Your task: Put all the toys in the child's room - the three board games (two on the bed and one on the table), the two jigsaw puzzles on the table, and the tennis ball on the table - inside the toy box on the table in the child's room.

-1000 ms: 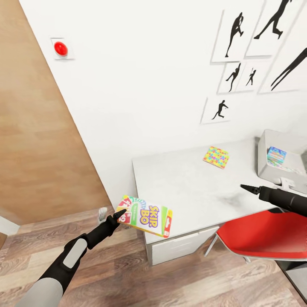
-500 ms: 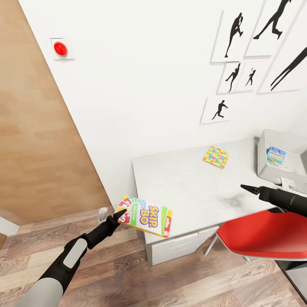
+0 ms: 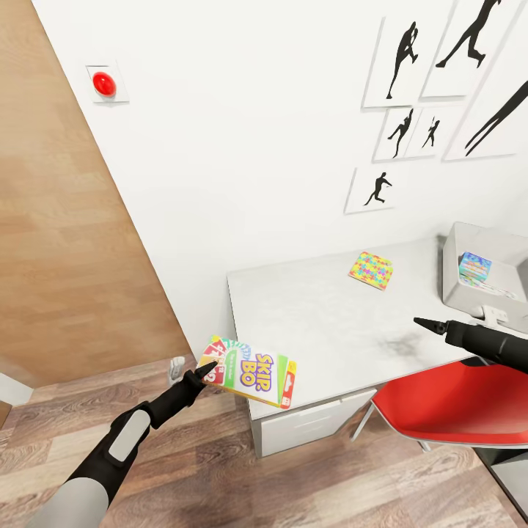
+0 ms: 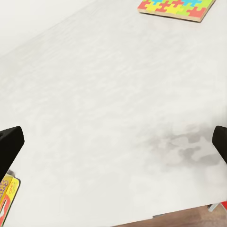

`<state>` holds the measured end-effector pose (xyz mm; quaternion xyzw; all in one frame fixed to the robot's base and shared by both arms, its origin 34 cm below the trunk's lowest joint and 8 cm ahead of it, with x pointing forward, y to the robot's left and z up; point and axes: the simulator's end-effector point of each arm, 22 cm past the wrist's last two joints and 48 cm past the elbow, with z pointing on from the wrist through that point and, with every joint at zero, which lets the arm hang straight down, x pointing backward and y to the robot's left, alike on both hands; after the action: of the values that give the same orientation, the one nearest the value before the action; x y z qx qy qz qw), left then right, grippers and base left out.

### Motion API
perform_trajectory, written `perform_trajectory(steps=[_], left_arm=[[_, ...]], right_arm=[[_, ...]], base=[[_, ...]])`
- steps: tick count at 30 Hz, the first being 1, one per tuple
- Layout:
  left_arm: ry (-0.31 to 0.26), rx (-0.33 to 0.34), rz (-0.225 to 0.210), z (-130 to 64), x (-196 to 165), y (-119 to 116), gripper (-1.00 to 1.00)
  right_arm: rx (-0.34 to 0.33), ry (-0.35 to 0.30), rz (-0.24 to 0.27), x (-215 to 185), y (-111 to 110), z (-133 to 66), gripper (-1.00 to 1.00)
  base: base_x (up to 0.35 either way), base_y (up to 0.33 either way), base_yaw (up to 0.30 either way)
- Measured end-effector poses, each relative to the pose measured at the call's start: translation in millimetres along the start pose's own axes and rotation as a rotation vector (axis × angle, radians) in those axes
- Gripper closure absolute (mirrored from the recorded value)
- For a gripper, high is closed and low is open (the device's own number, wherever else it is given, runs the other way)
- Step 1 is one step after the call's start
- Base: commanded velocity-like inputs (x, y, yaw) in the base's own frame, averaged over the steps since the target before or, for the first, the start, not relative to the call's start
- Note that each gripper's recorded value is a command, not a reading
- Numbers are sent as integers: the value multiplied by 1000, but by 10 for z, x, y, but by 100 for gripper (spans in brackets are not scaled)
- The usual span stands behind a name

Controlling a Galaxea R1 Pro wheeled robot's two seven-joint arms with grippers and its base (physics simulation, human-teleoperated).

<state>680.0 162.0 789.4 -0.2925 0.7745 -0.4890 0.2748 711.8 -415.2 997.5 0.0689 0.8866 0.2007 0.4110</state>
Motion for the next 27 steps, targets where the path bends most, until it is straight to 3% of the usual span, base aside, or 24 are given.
perform_trajectory(steps=[16, 21, 27], left_arm=[[-5, 24, -4, 11, -22, -83, 100], [-13, 59, 2, 23, -77, -219, 100], [-15, 69, 32, 37, -104, -290, 100]], right_arm=[[2, -1, -1, -6, -9, -9, -100], [1, 1, -1, 4, -5, -6, -100], [9, 21, 6, 117, -46, -11, -100]], base=[[0, 0, 0], [0, 0, 0], [0, 0, 0]])
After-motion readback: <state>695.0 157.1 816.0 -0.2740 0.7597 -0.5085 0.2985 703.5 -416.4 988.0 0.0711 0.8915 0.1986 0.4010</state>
